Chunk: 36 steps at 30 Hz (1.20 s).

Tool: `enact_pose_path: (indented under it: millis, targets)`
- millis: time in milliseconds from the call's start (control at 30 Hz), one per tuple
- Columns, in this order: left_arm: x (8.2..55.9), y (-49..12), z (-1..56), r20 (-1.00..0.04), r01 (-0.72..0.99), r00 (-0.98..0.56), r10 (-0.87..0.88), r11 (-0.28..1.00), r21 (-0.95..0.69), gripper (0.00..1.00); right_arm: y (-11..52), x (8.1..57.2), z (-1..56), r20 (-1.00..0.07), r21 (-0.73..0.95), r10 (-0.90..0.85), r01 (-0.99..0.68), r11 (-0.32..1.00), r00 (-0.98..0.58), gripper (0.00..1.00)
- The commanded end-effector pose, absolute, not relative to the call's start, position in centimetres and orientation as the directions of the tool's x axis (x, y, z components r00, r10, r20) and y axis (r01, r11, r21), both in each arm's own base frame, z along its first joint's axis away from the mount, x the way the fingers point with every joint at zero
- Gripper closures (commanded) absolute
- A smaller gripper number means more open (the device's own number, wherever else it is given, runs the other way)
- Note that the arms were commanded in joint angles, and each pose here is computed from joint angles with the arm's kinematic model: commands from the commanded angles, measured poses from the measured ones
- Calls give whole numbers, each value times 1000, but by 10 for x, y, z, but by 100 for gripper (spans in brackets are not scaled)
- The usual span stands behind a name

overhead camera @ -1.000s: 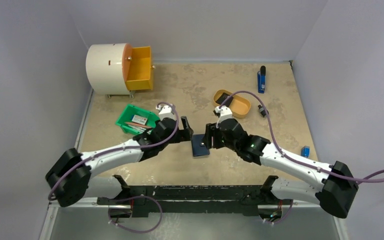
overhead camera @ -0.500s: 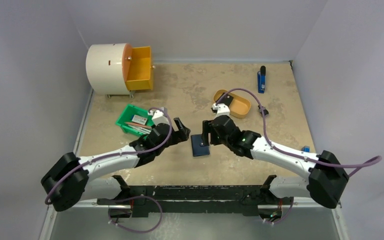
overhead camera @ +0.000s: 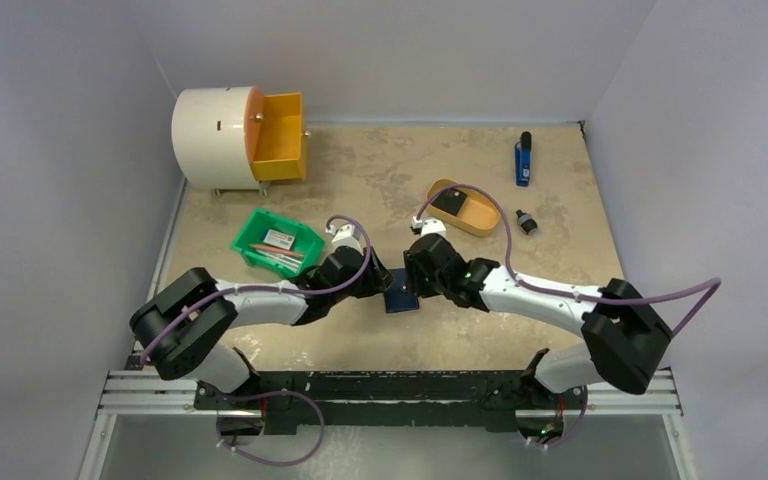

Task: Put the credit cards into the card holder
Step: Open the card holder at the center of the board.

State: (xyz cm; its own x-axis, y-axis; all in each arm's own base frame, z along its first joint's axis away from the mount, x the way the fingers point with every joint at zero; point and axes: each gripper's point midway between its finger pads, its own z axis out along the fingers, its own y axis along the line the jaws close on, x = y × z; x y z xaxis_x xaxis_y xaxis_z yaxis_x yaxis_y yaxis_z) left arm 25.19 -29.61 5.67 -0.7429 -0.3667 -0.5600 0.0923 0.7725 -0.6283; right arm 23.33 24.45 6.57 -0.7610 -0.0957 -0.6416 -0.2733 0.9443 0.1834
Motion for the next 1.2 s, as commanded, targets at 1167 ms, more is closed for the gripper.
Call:
enact_pose_path:
  millis: [1167]
  targets:
    - [261,-309,35,-449,6,-770,-454,698,-716,100,258,247,46,-589,-60,-221,-231,971,-777,58]
